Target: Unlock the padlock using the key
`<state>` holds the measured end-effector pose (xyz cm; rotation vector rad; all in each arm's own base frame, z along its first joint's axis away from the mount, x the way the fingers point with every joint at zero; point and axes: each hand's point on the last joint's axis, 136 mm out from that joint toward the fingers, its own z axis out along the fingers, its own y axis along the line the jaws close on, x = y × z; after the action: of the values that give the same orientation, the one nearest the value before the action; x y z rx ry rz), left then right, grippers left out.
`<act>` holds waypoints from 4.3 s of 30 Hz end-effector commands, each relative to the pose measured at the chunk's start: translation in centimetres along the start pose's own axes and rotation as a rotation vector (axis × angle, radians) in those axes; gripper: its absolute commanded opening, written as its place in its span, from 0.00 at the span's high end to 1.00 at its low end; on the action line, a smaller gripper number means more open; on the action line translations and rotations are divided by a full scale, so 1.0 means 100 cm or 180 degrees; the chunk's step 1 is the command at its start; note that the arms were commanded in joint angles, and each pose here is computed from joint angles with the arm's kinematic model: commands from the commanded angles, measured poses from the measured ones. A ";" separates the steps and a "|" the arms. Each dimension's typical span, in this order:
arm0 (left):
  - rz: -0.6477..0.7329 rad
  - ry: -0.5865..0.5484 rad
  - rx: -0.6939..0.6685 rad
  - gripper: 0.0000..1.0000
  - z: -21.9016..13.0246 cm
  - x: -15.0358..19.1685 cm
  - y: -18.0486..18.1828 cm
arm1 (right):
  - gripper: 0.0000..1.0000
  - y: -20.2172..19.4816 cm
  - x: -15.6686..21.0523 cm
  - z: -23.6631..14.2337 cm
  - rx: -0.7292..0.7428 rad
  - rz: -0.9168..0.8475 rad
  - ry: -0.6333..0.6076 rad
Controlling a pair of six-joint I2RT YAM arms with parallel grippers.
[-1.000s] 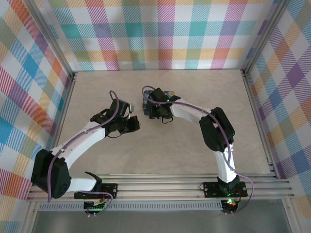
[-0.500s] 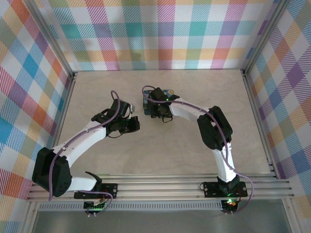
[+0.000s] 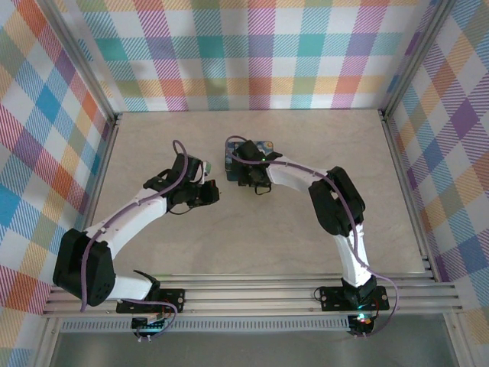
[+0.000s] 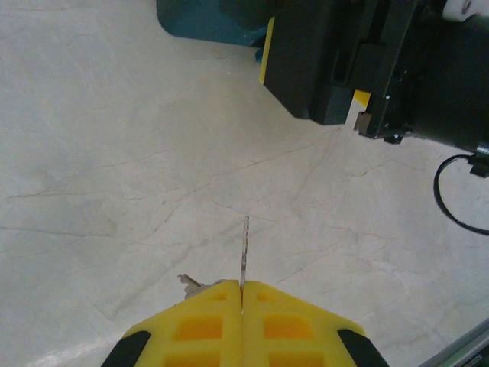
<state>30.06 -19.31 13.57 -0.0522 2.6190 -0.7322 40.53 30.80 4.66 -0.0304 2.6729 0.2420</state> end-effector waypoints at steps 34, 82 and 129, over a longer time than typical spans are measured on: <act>0.0071 -0.0099 0.0119 1.00 -0.006 -0.002 0.009 | 0.79 0.003 -0.019 0.018 0.0095 -0.0305 -0.0210; 0.1102 -0.0727 0.1566 1.00 0.043 0.002 -0.074 | 1.00 -0.015 -0.002 -0.077 -0.1135 0.1210 0.1142; 0.1059 -0.1064 0.1925 1.00 0.059 -0.009 -0.084 | 1.00 -0.006 0.003 -0.104 -0.1573 0.1124 0.1625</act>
<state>33.09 -28.92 13.37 0.3805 1.9706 -1.2045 35.88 28.38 12.31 0.3071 3.0559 1.0886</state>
